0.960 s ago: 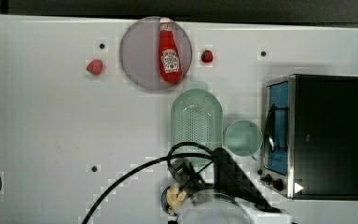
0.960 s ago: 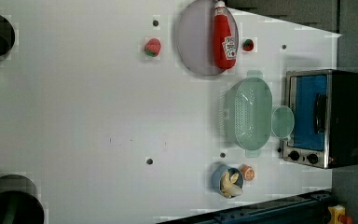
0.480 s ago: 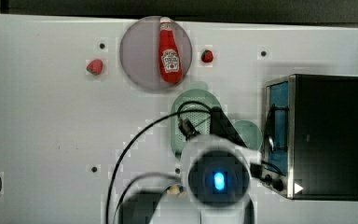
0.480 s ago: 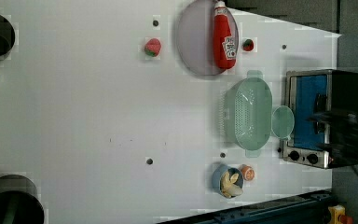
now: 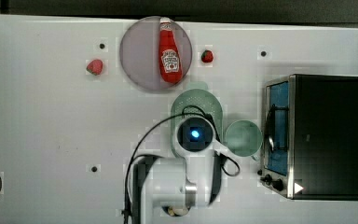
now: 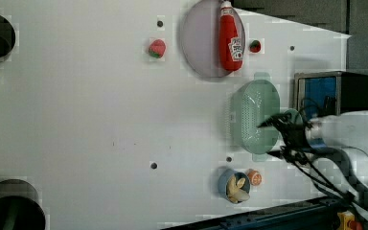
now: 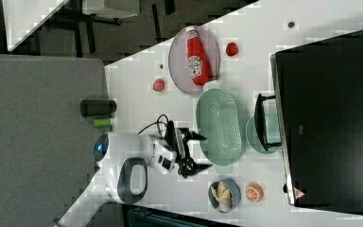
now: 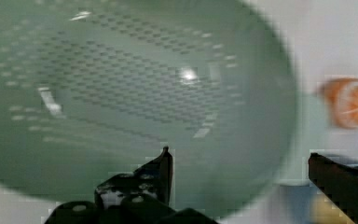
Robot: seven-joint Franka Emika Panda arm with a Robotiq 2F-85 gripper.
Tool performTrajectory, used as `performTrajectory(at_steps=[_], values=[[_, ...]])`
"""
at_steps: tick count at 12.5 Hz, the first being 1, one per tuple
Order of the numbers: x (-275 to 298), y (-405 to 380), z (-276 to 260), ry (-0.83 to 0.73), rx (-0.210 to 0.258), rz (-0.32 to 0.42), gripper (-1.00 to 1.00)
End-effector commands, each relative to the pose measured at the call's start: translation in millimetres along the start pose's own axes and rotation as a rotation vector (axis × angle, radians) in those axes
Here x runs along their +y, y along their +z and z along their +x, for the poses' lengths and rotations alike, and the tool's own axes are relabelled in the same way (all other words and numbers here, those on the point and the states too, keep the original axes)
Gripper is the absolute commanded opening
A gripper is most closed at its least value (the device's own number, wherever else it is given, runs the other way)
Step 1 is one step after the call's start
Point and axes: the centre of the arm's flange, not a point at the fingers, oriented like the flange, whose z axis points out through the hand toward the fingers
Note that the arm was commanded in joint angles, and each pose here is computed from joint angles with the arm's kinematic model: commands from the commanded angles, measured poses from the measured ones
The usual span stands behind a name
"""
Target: Drag strainer right to left.
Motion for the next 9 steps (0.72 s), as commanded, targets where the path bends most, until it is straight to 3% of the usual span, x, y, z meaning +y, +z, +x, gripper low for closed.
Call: performTrajectory(at_steps=[1, 9], values=[[-29.6, 1.7, -10.2, 0.144, 0.031, 0.144, 1.0], [-45.9, 93.2, -24.5, 0.206, 0.01, 0.191, 1.0]])
